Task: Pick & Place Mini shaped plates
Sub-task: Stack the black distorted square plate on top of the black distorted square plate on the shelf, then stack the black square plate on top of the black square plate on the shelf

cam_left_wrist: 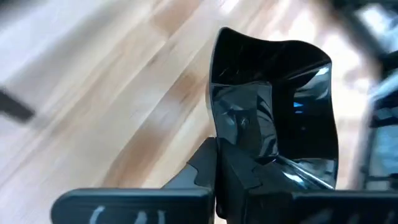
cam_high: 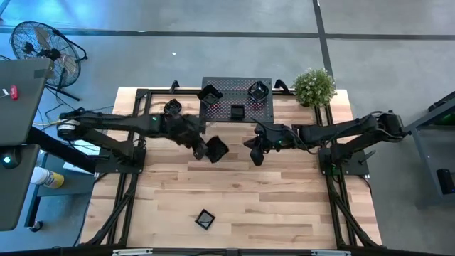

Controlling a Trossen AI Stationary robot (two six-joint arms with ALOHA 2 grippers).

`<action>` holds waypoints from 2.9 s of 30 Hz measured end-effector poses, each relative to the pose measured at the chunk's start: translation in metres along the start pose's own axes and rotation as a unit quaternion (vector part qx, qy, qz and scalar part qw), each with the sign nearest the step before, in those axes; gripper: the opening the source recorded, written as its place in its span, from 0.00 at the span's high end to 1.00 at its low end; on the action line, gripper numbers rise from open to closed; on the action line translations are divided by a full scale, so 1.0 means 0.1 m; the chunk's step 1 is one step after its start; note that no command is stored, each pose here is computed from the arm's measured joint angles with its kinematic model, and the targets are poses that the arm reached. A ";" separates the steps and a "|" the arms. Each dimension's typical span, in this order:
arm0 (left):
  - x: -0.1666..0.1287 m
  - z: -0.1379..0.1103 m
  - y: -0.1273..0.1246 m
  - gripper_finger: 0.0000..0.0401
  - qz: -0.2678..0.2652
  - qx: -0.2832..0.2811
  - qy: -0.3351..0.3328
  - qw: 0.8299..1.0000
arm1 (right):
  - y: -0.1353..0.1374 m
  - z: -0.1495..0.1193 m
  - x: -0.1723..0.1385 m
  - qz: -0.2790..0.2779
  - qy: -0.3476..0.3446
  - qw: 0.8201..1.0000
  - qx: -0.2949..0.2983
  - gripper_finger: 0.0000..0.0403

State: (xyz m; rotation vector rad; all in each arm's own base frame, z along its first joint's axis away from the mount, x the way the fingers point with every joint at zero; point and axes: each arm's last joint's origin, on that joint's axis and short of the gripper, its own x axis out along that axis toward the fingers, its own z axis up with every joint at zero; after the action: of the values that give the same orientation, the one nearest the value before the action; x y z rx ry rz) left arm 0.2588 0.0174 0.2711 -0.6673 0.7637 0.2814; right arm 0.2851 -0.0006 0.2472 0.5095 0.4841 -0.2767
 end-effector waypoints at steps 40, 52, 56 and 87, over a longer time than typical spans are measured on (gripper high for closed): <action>-0.58 1.38 1.44 0.99 0.080 -0.018 -0.059 0.995 | -0.01 0.00 0.00 -0.004 0.000 0.999 -0.037 0.99; -0.56 1.40 1.45 0.81 0.097 -0.024 -0.064 0.993 | -0.01 0.00 0.00 -0.004 0.000 0.999 -0.037 0.99; -0.59 1.41 1.44 0.75 0.098 -0.037 -0.066 0.992 | 0.00 0.00 0.00 -0.003 0.001 0.999 -0.038 0.99; -0.15 -1.03 -0.99 1.00 0.015 -0.003 0.070 0.997 | -0.38 -0.52 -0.54 0.109 -0.093 0.988 -0.053 1.00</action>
State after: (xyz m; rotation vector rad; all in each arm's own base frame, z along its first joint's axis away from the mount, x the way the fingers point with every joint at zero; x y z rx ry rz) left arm 0.2382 -0.1248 0.2724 -0.6861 0.9085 0.2661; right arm 0.2060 0.0023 0.2195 0.4242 0.2574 -0.0867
